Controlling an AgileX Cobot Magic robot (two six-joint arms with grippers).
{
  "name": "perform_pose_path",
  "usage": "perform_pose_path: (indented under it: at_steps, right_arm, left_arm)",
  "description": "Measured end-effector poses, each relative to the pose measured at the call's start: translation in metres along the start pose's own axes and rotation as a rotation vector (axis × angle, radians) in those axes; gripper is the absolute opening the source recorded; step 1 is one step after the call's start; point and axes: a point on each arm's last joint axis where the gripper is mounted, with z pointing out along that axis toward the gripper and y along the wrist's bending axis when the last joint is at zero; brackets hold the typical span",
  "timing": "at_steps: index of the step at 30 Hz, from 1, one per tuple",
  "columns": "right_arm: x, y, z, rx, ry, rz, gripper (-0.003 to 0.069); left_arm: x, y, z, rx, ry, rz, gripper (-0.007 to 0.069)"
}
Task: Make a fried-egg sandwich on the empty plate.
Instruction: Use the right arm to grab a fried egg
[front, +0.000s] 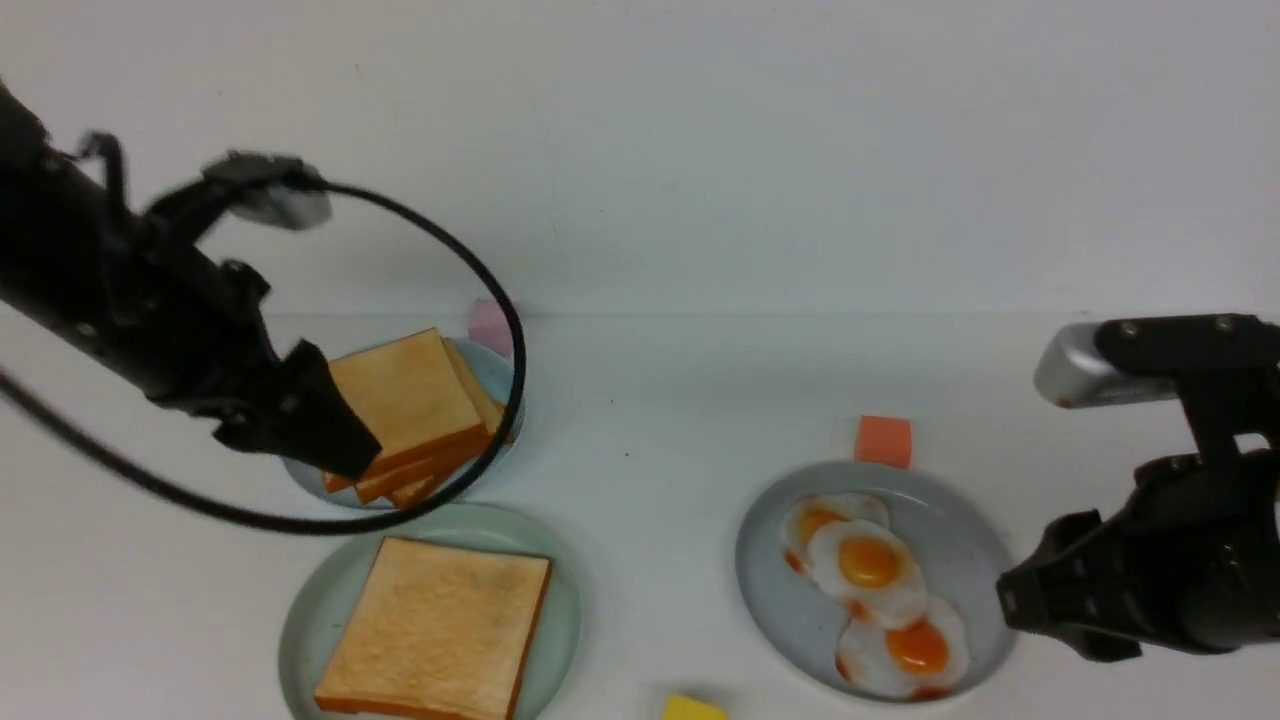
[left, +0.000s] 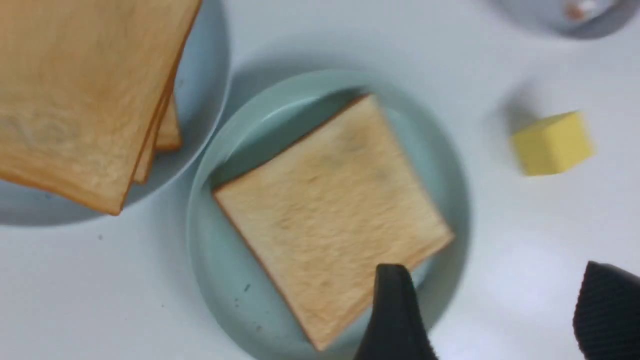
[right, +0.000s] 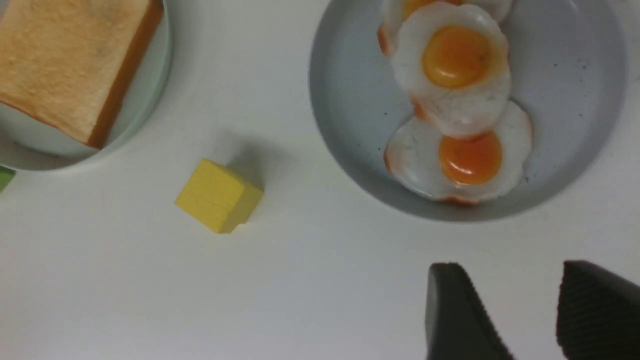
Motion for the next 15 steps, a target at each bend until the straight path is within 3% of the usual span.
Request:
perform_pose_path:
  at_steps: [8,15]
  right_arm:
    - [-0.018,0.006,-0.001,-0.061,-0.190,0.010,0.0316]
    - [-0.028,0.010,0.000,-0.111,-0.288,0.028,0.0316]
  left_arm:
    - [0.010,-0.077,-0.089,-0.066,-0.253,0.080,0.0349]
    - [0.057,-0.143,-0.151,-0.253,-0.408,0.175,0.0151]
